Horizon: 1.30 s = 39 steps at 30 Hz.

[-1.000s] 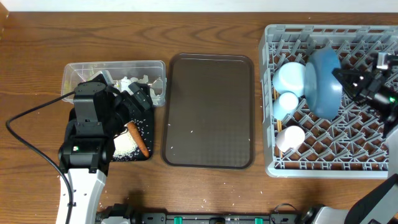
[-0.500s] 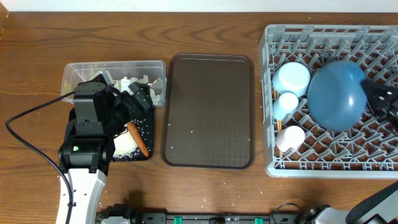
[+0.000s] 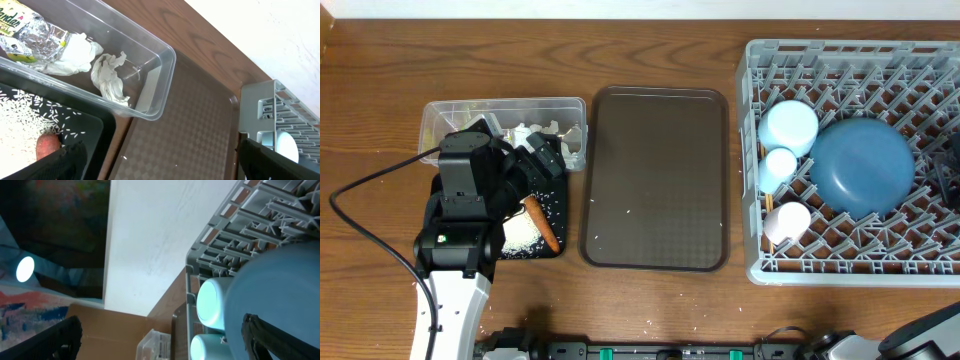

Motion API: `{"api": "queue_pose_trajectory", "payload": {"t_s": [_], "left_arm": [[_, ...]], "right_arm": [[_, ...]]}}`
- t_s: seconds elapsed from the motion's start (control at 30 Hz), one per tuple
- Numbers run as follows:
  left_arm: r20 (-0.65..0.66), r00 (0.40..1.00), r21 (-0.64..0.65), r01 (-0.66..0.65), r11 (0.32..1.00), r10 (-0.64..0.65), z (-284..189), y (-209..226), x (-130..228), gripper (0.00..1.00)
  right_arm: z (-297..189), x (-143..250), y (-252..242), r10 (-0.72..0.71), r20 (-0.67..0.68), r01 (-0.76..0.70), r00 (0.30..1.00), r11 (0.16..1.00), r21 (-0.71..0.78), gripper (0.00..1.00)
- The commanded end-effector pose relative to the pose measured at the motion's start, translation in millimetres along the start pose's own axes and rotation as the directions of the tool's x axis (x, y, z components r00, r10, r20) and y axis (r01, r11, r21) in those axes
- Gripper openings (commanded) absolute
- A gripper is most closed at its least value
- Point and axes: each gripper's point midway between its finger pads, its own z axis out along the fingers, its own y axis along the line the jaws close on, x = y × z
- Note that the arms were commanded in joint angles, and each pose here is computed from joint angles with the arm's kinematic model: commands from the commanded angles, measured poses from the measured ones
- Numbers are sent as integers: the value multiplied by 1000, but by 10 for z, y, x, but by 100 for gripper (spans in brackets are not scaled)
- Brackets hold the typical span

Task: Sort waste into correct bins and load items into the dishwasher rack
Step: 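Lower the blue plate upright into the rack slots and release, then withdraw the right gripper down and out of the rack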

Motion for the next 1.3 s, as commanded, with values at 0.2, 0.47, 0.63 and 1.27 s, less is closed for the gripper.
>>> {"api": "queue_pose_trajectory", "payload": {"t_s": [0.2, 0.47, 0.63, 1.27], "left_arm": [[0, 1000, -11, -14, 1000, 14, 7, 26, -3, 98], [0, 1000, -11, -14, 1000, 14, 7, 26, -3, 98], [0, 1000, -11, -14, 1000, 14, 7, 26, -3, 98], [0, 1000, -11, -14, 1000, 14, 7, 26, -3, 98]], "right_arm": [[152, 72, 124, -79, -57, 76, 995, 996, -50, 99], [562, 375, 904, -317, -227, 260, 921, 934, -246, 99], [597, 608, 1448, -497, -219, 414, 840, 847, -334, 99], [260, 1533, 2533, -741, -152, 603, 654, 632, -487, 99]]}}
